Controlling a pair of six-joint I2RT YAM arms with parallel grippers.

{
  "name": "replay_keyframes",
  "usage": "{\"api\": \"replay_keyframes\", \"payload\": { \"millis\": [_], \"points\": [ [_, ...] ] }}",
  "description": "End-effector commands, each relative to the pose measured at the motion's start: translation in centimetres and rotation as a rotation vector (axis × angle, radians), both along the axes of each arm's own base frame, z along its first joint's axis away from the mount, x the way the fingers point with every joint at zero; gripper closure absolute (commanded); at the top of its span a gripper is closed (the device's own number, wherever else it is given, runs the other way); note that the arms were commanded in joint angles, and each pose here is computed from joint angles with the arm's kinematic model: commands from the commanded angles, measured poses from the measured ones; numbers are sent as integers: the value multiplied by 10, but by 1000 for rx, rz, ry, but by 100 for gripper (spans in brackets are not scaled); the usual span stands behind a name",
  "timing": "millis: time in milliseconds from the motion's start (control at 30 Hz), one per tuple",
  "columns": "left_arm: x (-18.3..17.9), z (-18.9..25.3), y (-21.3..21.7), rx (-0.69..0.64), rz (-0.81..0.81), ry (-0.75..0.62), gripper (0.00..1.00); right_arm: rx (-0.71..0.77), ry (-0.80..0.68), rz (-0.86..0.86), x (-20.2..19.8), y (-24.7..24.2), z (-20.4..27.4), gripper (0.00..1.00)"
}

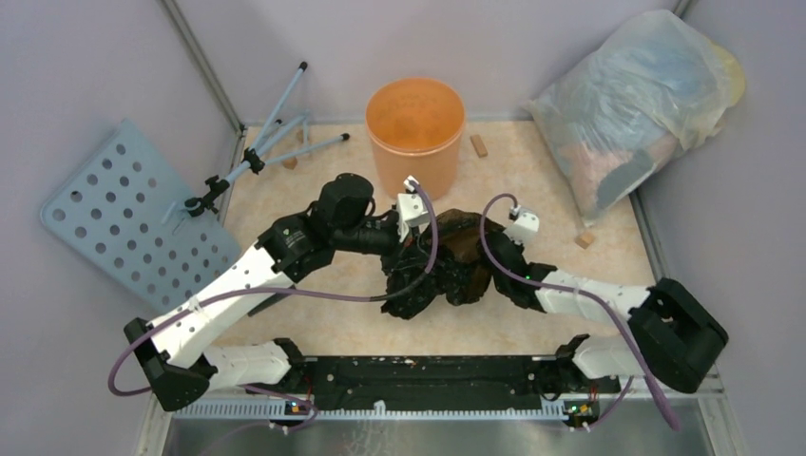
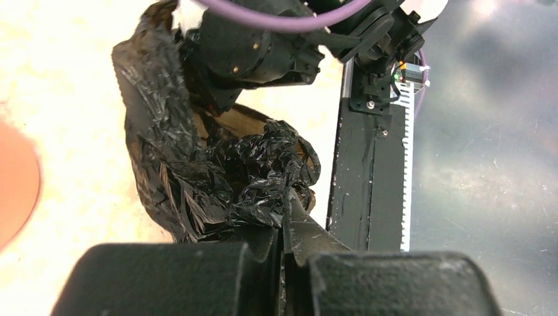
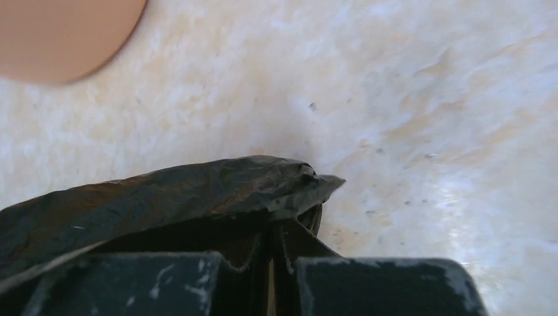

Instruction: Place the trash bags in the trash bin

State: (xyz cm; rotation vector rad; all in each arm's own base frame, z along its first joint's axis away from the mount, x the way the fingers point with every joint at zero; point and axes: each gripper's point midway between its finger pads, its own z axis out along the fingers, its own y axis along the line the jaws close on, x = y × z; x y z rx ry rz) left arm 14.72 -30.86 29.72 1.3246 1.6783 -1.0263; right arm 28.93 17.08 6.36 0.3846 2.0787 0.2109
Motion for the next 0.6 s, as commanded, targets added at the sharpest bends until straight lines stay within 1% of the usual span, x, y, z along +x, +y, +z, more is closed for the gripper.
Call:
{"api": "replay_keyframes", "payload": {
  "millis": [0, 67, 133, 167, 233, 267, 300, 400, 500, 567],
  "points": [
    [-2, 28, 2, -52, 6, -48, 100, -20, -96, -146, 1, -40, 32, 100],
    [-2, 27, 1, -49, 2, -46, 100, -17, -145, -18, -1, -28, 48, 100],
    [-1, 23, 1, -40, -2, -42, 100, 0, -224, 171, -6, -7, 67, 100],
    [-1, 20, 0, -31, -4, -39, 100, 15, -270, 260, -11, 2, 78, 97],
    [2, 13, -1, -12, -2, -37, 100, 22, -357, 391, -21, 14, 99, 72],
    [5, 9, -1, 0, 5, -39, 100, 22, -384, 428, -26, 15, 106, 62],
    [8, 4, -1, 15, 12, -42, 100, 16, -404, 464, -31, 17, 112, 56],
    [19, -9, -2, 59, 46, -54, 100, -15, -433, 556, -42, 20, 124, 44],
    [32, -25, -3, 111, 86, -60, 100, -27, -442, 611, -51, 21, 130, 36],
    [41, -39, -2, 156, 115, -63, 100, -24, -457, 625, -55, 20, 135, 34]
  ]
}}
